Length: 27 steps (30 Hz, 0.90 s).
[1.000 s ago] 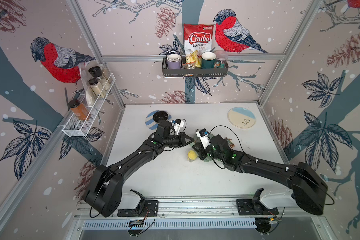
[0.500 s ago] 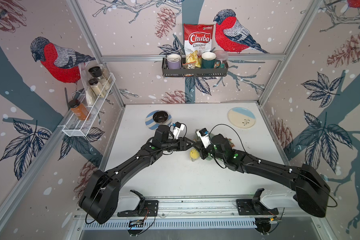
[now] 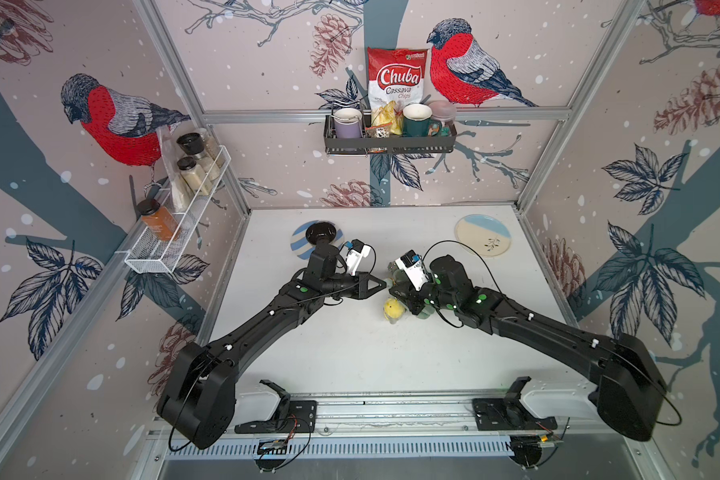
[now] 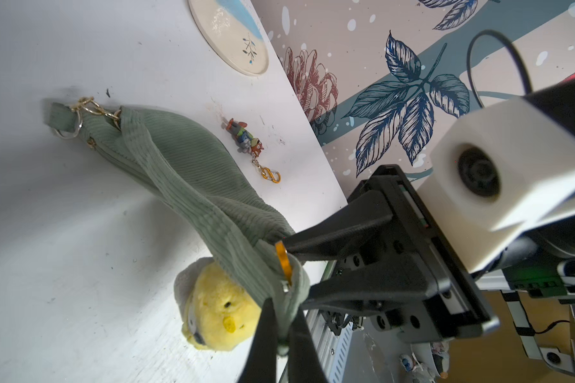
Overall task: Remove the decoration from the bag
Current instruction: Remove the decoration item from the bag.
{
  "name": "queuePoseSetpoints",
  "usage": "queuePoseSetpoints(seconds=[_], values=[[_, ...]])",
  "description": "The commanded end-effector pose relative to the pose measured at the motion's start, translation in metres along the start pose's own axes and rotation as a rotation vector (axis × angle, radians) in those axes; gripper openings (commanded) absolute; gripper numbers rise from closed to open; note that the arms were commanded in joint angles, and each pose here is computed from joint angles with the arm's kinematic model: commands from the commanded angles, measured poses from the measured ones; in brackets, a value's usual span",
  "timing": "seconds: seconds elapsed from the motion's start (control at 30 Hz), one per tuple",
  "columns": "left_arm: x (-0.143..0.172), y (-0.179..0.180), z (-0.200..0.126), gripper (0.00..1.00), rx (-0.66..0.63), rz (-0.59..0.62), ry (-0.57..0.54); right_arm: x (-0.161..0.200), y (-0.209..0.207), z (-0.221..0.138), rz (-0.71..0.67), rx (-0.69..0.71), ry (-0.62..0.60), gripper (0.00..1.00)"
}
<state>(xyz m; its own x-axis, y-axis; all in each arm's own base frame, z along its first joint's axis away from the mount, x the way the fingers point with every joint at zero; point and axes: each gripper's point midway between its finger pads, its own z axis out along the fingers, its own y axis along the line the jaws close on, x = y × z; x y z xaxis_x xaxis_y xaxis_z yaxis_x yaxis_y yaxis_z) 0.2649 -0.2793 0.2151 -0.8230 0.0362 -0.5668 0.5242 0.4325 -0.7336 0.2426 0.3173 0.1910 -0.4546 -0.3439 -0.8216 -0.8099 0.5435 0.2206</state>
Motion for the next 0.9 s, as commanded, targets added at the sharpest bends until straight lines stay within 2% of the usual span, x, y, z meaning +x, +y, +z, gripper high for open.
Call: queuePoseSetpoints(seconds=[0.0, 0.1, 0.3, 0.43, 0.6, 0.87], values=[[-0.002, 0.001, -0.002, 0.00, -0.029, 0.022, 0.010, 0.022, 0.012, -0.004, -0.020, -0.073, 0.130, 0.00], [0.001, -0.003, -0.002, 0.00, -0.033, 0.034, 0.039, 0.026, 0.013, 0.000, -0.050, -0.076, 0.199, 0.00], [0.008, 0.011, 0.001, 0.00, -0.090, -0.001, 0.079, 0.019, 0.019, -0.003, -0.079, -0.104, 0.159, 0.00], [0.014, 0.018, 0.007, 0.00, -0.106, -0.030, 0.111, 0.014, 0.017, -0.002, -0.049, -0.090, 0.150, 0.00], [0.016, 0.007, 0.009, 0.00, -0.082, -0.009, 0.100, 0.017, 0.008, 0.007, 0.007, -0.042, 0.185, 0.00], [0.012, 0.005, 0.007, 0.00, -0.093, -0.005, 0.070, 0.022, -0.001, 0.014, 0.011, 0.041, 0.235, 0.00]])
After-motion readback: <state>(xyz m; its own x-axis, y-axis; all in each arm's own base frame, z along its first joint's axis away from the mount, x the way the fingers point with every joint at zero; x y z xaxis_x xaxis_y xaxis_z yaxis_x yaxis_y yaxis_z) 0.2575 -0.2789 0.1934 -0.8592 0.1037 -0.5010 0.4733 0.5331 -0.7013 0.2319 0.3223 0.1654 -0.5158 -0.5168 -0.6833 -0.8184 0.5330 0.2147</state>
